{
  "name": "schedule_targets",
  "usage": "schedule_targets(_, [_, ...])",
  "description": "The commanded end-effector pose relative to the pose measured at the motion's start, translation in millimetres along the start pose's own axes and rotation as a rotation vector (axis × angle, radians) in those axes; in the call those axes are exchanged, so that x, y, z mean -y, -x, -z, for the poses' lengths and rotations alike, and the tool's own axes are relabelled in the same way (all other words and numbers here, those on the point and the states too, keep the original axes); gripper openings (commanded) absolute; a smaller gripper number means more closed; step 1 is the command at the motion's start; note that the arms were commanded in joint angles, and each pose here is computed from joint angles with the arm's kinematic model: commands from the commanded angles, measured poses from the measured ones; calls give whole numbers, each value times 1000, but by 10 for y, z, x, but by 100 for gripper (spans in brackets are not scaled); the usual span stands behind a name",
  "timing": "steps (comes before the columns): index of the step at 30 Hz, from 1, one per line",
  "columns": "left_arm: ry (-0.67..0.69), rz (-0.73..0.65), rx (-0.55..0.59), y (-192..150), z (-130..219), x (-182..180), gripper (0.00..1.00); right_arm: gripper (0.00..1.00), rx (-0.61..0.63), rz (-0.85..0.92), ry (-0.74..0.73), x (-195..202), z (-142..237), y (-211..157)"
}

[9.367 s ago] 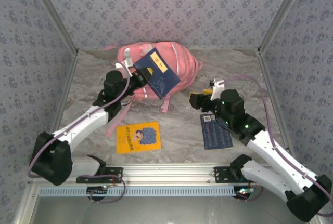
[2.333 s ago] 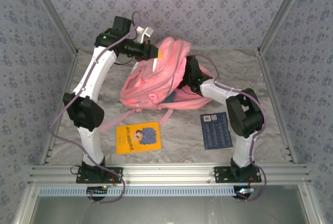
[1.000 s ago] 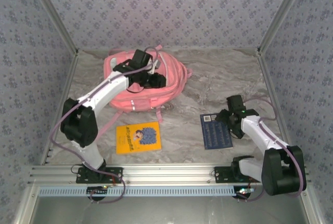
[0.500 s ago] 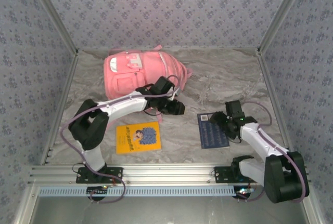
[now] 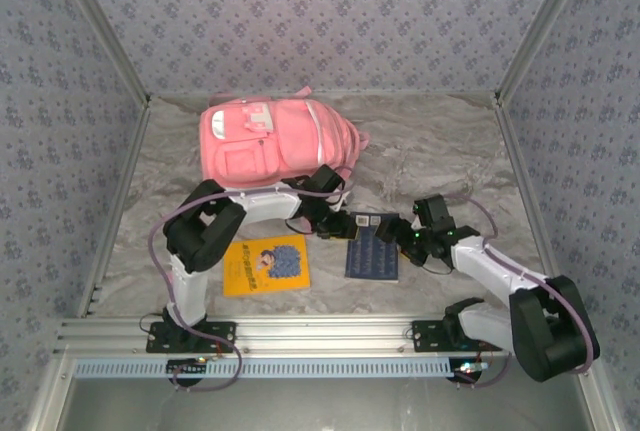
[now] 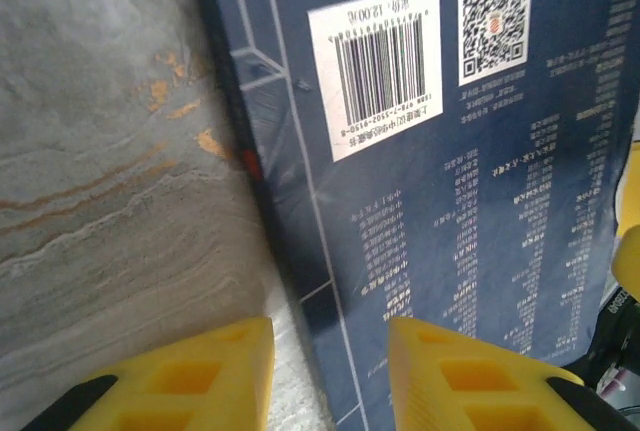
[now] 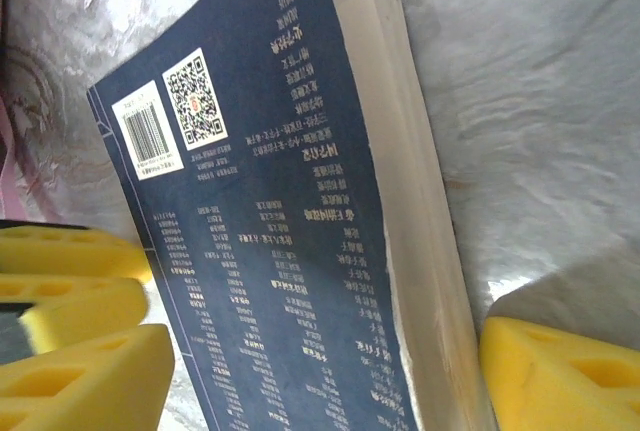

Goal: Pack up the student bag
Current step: Pick up the book from the center of the table.

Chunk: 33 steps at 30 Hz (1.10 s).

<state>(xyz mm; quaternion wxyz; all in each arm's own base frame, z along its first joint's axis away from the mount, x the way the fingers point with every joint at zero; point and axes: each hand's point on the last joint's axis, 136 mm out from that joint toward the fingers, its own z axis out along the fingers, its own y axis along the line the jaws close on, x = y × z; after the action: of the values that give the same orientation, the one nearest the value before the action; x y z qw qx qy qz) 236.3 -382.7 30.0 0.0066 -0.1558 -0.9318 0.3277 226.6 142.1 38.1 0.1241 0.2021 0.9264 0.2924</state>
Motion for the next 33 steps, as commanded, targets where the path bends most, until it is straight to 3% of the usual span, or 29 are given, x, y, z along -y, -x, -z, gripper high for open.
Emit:
schedule_targets(1, [-43, -24, -27, 12, -70, 106, 32, 79, -67, 11, 65, -108, -57, -96])
schedule_targets(12, [-23, -28, -63, -67, -126, 19, 23, 65, -82, 66, 131, -311, 92, -82])
schedule_targets(33, [5, -43, -83, -102, -136, 7, 19, 49, -60, 126, 102, -350, 258, -56])
